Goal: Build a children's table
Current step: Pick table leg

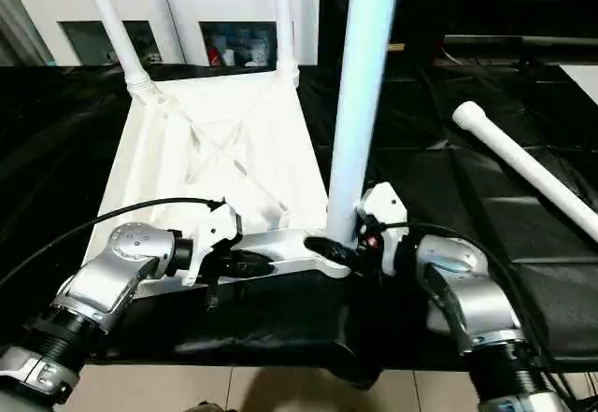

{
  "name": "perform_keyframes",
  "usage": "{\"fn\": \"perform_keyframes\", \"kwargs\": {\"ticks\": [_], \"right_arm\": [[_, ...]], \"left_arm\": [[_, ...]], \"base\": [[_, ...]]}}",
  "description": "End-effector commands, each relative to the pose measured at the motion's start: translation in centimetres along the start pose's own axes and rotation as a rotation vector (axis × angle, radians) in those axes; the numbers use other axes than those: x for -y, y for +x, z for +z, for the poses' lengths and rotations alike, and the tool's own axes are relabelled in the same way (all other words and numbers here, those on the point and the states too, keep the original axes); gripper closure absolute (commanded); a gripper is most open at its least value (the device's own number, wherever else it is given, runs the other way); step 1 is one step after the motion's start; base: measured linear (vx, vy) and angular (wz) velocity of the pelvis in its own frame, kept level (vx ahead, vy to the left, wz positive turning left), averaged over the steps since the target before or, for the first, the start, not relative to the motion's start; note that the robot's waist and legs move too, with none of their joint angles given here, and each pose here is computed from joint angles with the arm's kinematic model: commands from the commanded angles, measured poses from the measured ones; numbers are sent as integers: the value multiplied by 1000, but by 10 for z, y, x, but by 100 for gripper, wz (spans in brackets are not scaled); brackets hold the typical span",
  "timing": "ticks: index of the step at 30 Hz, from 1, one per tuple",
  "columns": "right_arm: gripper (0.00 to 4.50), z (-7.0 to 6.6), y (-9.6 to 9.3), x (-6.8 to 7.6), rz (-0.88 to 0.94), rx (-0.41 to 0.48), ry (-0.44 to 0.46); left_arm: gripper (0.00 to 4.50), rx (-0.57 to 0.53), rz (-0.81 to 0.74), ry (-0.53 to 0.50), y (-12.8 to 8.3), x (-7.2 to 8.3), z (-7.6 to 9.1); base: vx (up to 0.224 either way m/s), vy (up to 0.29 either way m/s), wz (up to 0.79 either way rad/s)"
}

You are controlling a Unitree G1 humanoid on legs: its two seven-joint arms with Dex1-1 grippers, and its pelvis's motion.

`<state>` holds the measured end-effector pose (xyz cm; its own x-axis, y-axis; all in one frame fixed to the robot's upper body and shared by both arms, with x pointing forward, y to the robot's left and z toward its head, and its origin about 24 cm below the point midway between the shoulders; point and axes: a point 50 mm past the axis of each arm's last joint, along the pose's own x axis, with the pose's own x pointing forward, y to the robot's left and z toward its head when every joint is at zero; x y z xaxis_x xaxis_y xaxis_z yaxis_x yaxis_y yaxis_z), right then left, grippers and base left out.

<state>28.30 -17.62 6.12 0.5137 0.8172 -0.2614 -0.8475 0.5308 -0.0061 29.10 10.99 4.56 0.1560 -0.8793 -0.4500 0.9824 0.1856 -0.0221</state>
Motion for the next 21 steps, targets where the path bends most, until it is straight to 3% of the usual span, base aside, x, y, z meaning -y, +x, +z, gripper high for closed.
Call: {"fn": "perform_keyframes", "kwargs": {"ticks": [1,5,13,21], "right_arm": [[148,-2,-4,3,-19,-19,-13],[181,-4,-6,4,-23,-22,-9],[190,-7,-5,4,-19,-22,1],[191,-24,0,3,-95,-25,109]], "left_arm": [[450,15,-37,22,2,5,2],[450,12,-36,24,0,5,0],[450,4,-48,20,-1,4,-1],[450,4,-23,-10,0,1,-3]], "base": [[0,0,0],[0,0,0],[0,0,0],[0,0,0]]}}
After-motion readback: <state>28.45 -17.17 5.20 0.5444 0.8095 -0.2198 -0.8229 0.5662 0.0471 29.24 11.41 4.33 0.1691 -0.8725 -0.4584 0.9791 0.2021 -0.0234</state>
